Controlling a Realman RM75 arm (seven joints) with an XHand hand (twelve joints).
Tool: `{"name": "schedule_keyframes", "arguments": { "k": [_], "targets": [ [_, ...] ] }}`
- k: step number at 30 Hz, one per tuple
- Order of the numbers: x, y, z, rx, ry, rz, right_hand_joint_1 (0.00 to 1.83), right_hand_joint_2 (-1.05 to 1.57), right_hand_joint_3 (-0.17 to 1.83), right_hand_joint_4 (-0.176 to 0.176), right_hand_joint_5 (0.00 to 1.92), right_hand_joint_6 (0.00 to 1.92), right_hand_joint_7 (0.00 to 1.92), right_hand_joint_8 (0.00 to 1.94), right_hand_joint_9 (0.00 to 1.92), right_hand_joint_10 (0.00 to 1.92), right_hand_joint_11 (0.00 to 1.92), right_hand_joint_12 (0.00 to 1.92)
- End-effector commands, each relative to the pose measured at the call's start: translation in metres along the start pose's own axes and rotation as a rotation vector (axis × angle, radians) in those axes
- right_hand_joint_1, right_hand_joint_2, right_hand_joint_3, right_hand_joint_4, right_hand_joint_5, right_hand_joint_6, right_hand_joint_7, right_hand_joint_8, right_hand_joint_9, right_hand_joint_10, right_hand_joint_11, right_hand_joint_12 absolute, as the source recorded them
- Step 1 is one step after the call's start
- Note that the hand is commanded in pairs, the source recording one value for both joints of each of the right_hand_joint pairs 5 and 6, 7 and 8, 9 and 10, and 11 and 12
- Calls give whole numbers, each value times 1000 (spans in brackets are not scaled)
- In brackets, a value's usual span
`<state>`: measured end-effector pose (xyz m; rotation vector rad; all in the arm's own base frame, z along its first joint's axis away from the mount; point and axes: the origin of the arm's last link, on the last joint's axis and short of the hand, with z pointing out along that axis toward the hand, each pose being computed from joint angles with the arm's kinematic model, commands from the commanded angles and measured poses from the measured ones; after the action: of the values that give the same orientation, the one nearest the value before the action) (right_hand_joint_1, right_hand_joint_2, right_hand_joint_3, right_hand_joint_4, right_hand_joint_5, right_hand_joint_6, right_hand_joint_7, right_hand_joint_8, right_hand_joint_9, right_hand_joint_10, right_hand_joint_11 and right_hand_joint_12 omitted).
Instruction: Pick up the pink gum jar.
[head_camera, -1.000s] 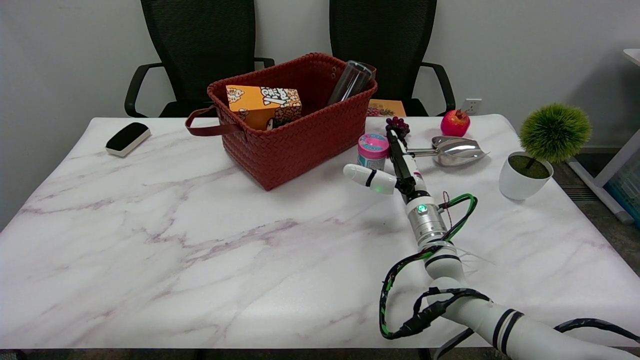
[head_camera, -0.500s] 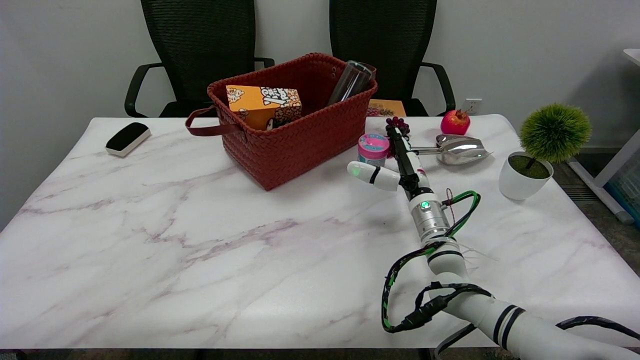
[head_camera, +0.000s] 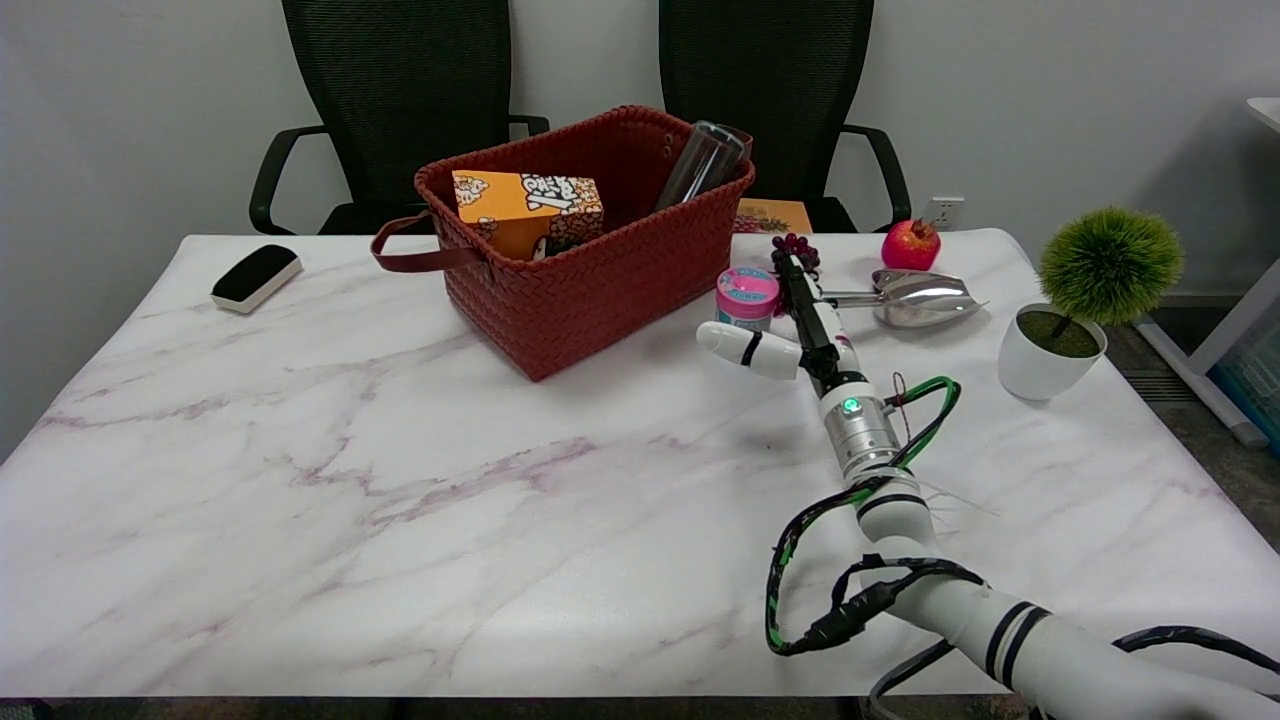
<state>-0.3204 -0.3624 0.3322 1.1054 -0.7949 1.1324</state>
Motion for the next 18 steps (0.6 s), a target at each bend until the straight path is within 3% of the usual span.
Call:
{"name": "schedule_keyframes", "arguments": {
  "k": [1,18],
  "targets": [
    [5,4,11,-20,2,-15,916,270,114,0,0,0,0,0,0,0,0,0],
    [16,13,18,-58,15,-36,919,185,130,0,0,0,0,0,0,0,0,0]
  ]
}}
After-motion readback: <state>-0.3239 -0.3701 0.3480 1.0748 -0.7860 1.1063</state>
